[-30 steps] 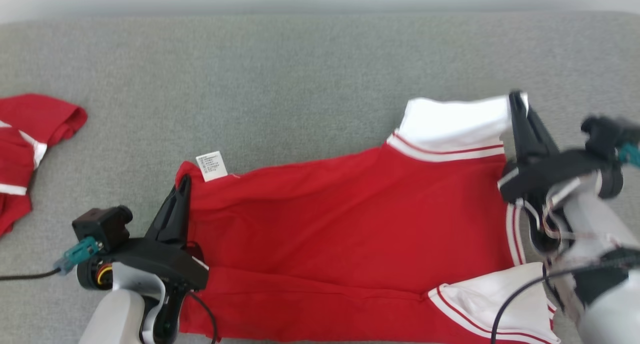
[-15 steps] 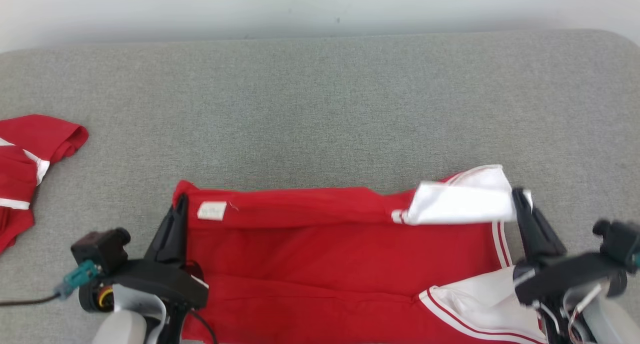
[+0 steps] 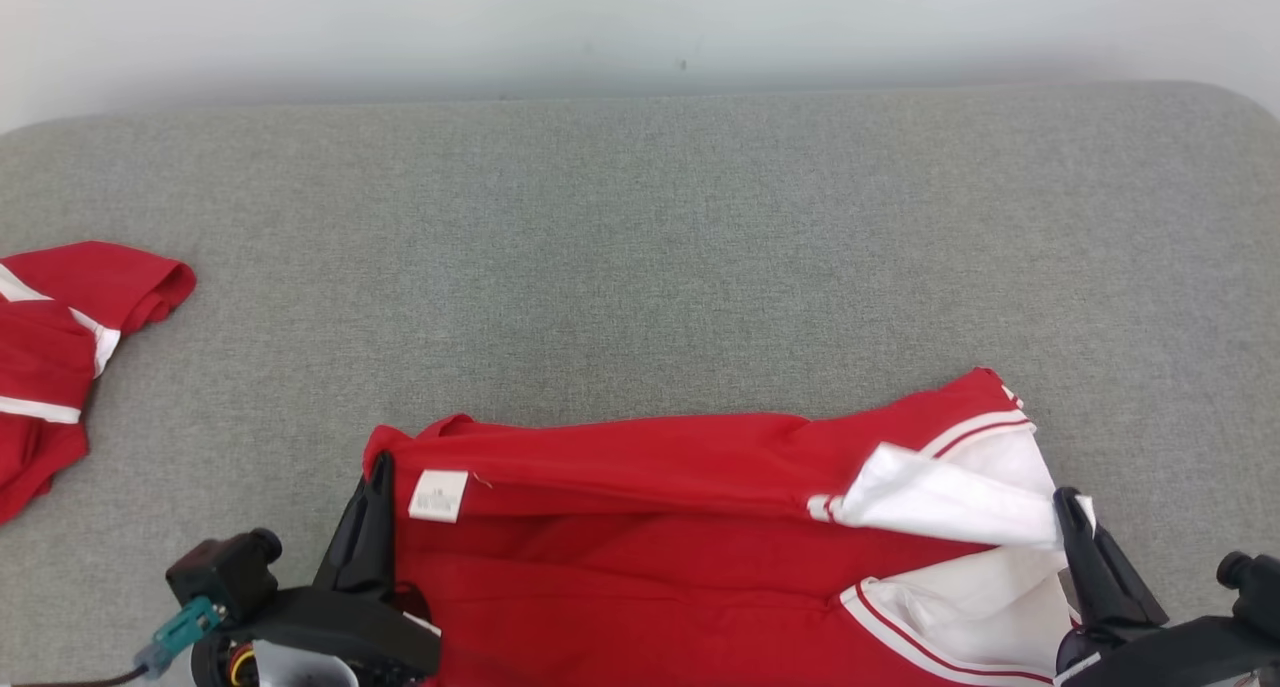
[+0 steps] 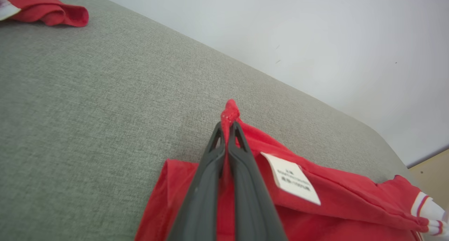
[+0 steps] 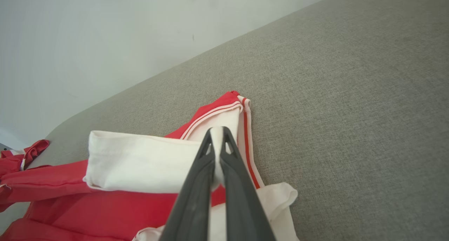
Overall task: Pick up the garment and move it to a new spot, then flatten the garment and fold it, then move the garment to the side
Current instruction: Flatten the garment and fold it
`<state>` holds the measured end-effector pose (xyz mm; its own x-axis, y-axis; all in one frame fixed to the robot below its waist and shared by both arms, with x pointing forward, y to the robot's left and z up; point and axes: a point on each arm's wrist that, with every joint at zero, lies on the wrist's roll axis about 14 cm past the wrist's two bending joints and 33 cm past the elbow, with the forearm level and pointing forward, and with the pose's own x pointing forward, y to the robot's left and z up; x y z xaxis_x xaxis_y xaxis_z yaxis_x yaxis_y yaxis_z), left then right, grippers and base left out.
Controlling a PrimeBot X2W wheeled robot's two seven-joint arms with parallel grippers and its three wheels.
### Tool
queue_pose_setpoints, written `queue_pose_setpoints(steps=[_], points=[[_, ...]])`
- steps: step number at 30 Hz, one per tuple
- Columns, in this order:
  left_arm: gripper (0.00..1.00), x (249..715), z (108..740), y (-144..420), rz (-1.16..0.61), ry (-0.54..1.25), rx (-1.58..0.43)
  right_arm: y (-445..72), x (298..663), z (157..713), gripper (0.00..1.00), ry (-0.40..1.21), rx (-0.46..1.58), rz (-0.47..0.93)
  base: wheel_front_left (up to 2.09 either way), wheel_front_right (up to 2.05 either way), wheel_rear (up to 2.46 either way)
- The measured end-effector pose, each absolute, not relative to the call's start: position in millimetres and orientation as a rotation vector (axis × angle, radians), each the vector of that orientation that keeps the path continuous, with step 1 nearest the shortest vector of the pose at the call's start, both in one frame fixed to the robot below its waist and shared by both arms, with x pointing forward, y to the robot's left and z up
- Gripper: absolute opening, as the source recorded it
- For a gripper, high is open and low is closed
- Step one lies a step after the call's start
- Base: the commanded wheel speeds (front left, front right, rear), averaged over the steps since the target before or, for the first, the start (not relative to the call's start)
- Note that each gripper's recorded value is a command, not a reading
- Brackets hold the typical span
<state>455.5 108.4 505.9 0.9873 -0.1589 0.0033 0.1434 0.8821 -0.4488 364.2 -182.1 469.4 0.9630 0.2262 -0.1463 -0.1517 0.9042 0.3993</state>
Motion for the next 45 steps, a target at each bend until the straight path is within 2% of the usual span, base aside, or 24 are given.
queue_pose_setpoints(steps=[9,10,11,12,23,31,45], points=[[0.00,444,485,115,-0.114,0.079,-0.471,-178,354,457,0.00,0.252,0.335,0.196,0.00,0.00,0.00],[0.46,442,482,116,-0.109,0.087,-0.470,-179,354,457,0.43,0.251,0.332,0.193,0.00,0.00,0.00],[1.00,441,481,117,-0.104,0.086,-0.469,-179,354,457,0.89,0.250,0.328,0.191,0.00,0.00,0.00],[1.00,441,481,117,-0.103,0.086,-0.468,-180,354,457,1.00,0.248,0.321,0.189,0.00,0.00,0.00],[1.00,429,496,132,-0.067,-0.003,-0.442,-185,354,480,1.00,0.162,0.317,0.172,0.00,0.00,0.00],[1.00,417,519,154,-0.017,-0.096,-0.322,-191,357,488,1.00,0.133,0.265,0.160,0.00,0.00,0.00],[1.00,401,534,176,0.044,-0.157,-0.220,-196,378,440,1.00,0.331,0.126,0.136,0.00,0.00,0.00]])
